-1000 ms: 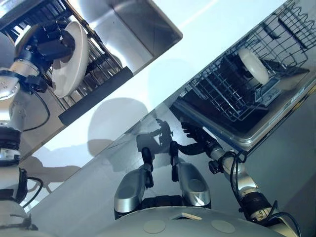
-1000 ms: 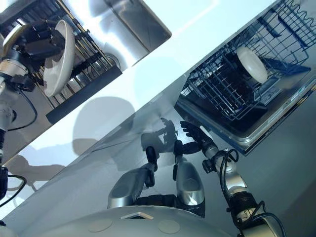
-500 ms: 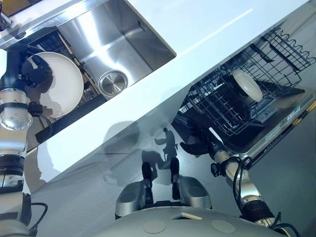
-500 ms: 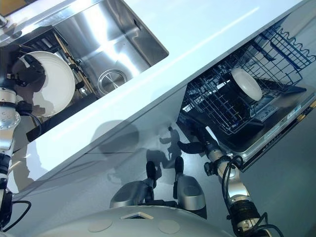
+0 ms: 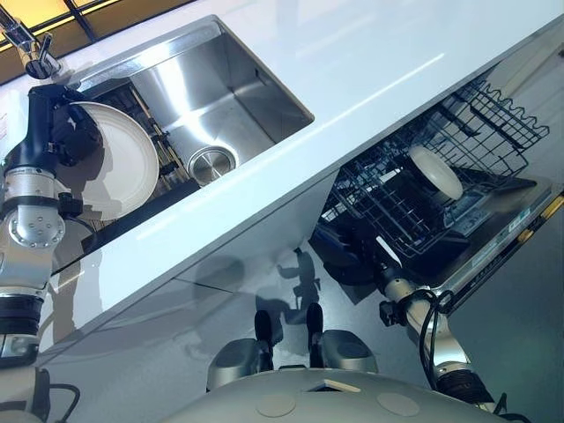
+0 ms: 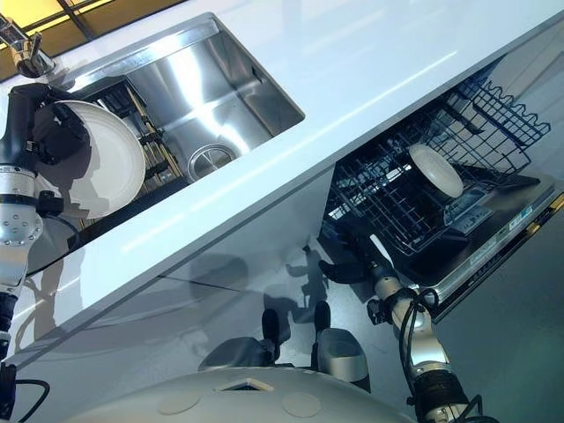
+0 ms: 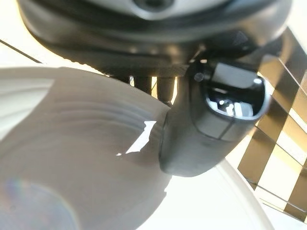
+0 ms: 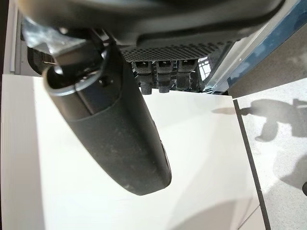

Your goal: Pick up plates and place into dishwasher.

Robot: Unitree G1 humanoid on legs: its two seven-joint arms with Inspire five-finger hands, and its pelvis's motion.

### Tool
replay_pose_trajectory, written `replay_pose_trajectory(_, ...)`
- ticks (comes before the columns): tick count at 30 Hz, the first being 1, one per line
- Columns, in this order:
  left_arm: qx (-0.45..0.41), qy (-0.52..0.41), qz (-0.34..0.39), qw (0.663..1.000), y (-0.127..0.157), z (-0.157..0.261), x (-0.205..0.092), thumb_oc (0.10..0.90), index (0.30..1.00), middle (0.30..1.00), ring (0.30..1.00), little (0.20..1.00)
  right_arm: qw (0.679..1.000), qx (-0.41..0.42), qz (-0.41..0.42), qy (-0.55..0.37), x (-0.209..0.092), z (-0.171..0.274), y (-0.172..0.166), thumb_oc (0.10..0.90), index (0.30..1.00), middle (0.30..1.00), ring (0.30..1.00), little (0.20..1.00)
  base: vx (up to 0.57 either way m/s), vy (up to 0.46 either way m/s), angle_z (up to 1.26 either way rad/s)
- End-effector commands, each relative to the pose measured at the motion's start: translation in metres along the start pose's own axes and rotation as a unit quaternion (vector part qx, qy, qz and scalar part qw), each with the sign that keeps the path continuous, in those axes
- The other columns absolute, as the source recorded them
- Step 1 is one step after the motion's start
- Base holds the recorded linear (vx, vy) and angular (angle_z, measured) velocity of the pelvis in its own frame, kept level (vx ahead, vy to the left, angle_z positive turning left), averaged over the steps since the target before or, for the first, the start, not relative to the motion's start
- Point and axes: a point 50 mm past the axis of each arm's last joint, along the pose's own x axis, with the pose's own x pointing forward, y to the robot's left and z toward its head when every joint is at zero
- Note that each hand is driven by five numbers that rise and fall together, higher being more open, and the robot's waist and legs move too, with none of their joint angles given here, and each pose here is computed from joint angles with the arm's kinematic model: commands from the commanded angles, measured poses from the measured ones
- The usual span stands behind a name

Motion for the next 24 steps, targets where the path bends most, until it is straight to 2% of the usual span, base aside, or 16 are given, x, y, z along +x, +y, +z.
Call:
replay_pose_trajectory(1, 0.007, -0.077, 0.070, 0.995, 0.020, 0.022, 0.004, 0.100, 0.300, 0.300, 0.300, 0.200, 0.997, -0.015, -0.002, -0.081, -0.004, 0.030, -0.007, 0.800, 0.900, 0.900, 0.900, 0.900, 0.00, 0.000, 0.00)
replay_pose_trajectory(5, 0.019, -0.149, 0.146, 0.978, 0.033, 0.044, 0.006, 0.100, 0.300, 0.300, 0.300, 0.200, 0.992, 0.000, -0.012, -0.124, -0.002, 0.046, -0.013, 0.800, 0.900, 0.900, 0.900, 0.900, -0.02, -0.010, 0.00)
replay_pose_trajectory(8, -0.005, -0.216, 0.209, 0.954, 0.035, 0.068, 0.003, 0.100, 0.300, 0.300, 0.300, 0.200, 0.969, 0.003, -0.074, -0.235, -0.002, 0.094, -0.027, 0.800, 0.900, 0.900, 0.900, 0.900, -0.05, -0.027, 0.01)
replay_pose_trajectory(9, -0.007, -0.219, 0.211, 0.953, 0.035, 0.070, 0.003, 0.100, 0.300, 0.300, 0.300, 0.200, 0.966, 0.003, -0.080, -0.244, -0.003, 0.097, -0.028, 0.800, 0.900, 0.900, 0.900, 0.900, -0.05, -0.020, 0.02)
replay_pose_trajectory(13, -0.032, -0.286, 0.271, 0.918, 0.032, 0.098, -0.005, 0.100, 0.300, 0.300, 0.300, 0.200, 0.900, 0.010, -0.196, -0.388, -0.018, 0.154, -0.045, 0.800, 0.900, 0.900, 0.900, 0.900, -0.05, -0.007, 0.00)
replay_pose_trajectory(16, -0.026, -0.323, 0.303, 0.896, 0.033, 0.111, -0.011, 0.100, 0.300, 0.300, 0.300, 0.200, 0.860, 0.011, -0.247, -0.446, -0.032, 0.177, -0.057, 0.800, 0.900, 0.900, 0.900, 0.900, -0.02, 0.001, 0.00)
replay_pose_trajectory(21, -0.001, -0.366, 0.337, 0.868, 0.046, 0.129, -0.012, 0.100, 0.300, 0.300, 0.300, 0.200, 0.798, -0.014, -0.289, -0.529, -0.060, 0.208, -0.071, 0.800, 0.900, 0.900, 0.900, 0.900, 0.00, 0.000, 0.00)
replay_pose_trajectory(24, -0.002, -0.381, 0.344, 0.859, 0.047, 0.138, -0.010, 0.100, 0.300, 0.300, 0.300, 0.200, 0.772, -0.017, -0.253, -0.583, -0.072, 0.227, -0.068, 0.800, 0.900, 0.900, 0.900, 0.900, 0.00, -0.007, -0.05)
